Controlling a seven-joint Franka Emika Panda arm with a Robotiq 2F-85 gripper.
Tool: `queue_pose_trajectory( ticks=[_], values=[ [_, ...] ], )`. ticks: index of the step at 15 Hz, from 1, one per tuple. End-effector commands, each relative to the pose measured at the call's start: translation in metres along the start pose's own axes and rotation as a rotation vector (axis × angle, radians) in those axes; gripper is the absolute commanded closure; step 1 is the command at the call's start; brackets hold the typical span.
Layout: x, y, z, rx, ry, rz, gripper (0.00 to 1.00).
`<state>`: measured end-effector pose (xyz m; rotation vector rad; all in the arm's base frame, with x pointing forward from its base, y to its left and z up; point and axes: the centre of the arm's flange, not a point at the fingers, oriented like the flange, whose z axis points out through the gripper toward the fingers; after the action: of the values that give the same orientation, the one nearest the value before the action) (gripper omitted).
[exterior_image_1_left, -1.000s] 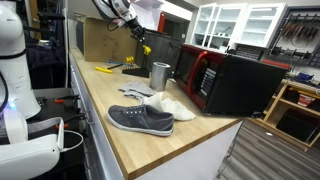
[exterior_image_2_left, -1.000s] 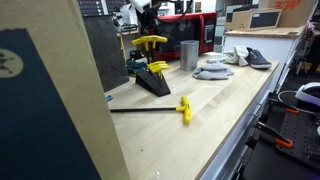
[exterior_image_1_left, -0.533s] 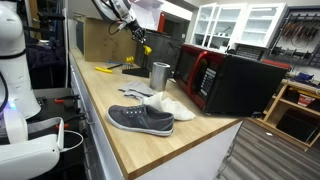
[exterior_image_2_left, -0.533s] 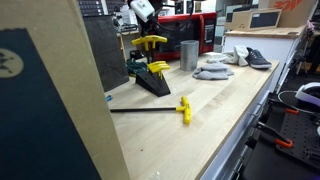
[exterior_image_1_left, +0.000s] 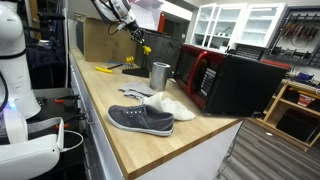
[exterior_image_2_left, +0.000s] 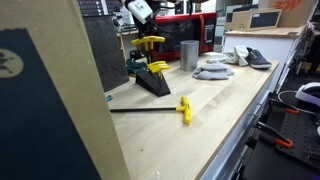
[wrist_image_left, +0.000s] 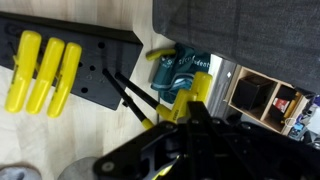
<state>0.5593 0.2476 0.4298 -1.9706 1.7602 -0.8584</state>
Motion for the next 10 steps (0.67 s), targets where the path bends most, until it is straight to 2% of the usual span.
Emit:
queue_pose_trajectory(
  ticks=[1,5,8,9,10],
  values=[
    [-0.017,0.001,0.012,0.004,-0.064,0.019,1.00],
    [-0.024,0.004,0.018,0.000,-0.057,-0.007,1.00],
    [-0.025,0.001,0.005,0.027,-0.040,-0.039,1.00],
    [-0.027,-0.002,-0.003,0.037,-0.040,-0.055,0.82],
    [-0.029,-0.004,-0.015,0.040,-0.053,-0.090,0.73]
  ],
)
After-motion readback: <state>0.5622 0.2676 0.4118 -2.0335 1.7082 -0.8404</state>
